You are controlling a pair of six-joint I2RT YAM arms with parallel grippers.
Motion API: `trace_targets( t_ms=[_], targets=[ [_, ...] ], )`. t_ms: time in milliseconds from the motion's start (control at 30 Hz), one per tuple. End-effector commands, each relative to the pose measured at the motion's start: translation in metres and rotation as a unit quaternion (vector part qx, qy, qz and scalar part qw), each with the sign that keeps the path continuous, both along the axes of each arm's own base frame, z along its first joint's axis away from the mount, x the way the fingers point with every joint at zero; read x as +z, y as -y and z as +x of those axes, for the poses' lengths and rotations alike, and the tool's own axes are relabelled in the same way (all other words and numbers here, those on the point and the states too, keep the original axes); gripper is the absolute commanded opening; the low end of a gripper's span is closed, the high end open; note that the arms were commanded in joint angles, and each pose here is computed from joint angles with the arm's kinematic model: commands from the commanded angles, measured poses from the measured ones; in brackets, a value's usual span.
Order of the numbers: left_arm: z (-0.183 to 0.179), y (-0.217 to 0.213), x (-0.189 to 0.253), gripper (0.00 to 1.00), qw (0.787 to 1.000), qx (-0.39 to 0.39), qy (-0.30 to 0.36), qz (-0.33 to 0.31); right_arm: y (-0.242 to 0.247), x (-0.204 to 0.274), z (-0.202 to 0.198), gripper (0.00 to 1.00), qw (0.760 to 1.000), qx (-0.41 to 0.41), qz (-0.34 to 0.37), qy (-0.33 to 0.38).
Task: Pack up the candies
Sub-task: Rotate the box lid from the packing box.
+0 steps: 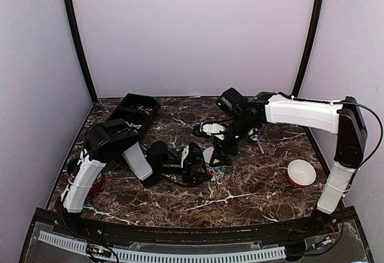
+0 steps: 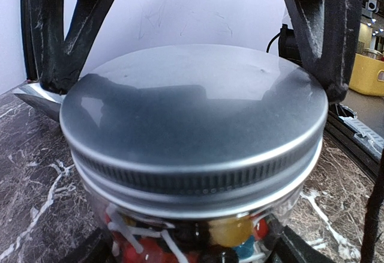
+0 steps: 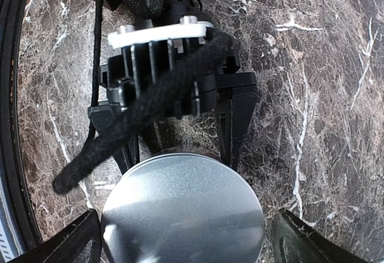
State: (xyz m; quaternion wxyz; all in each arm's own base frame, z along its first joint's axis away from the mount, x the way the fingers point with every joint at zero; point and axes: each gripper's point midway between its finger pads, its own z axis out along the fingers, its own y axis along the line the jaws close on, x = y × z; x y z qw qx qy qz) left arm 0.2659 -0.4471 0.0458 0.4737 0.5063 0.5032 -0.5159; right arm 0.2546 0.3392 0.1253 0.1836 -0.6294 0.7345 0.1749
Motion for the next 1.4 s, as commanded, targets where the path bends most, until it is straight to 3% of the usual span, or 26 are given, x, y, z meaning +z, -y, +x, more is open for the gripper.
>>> trace_targets(
  t_ms=[0,733,1367],
  targets=[
    [-0.009,-0.012,-0.048,0.77,0.997,-0.008,-0.052,0.054,-0.004,0.002,0.005,0.97,1.0,-0.006,0.007,-0.008],
    [-0.009,-0.013,-0.046,0.77,0.998,-0.004,-0.049,0.05,-0.001,0.008,0.002,0.86,1.0,-0.013,0.023,-0.009],
    [-0.018,-0.017,-0.038,0.77,0.999,-0.022,-0.033,0.028,-0.006,0.022,-0.006,0.86,0.991,-0.015,0.131,0.006]
  ],
)
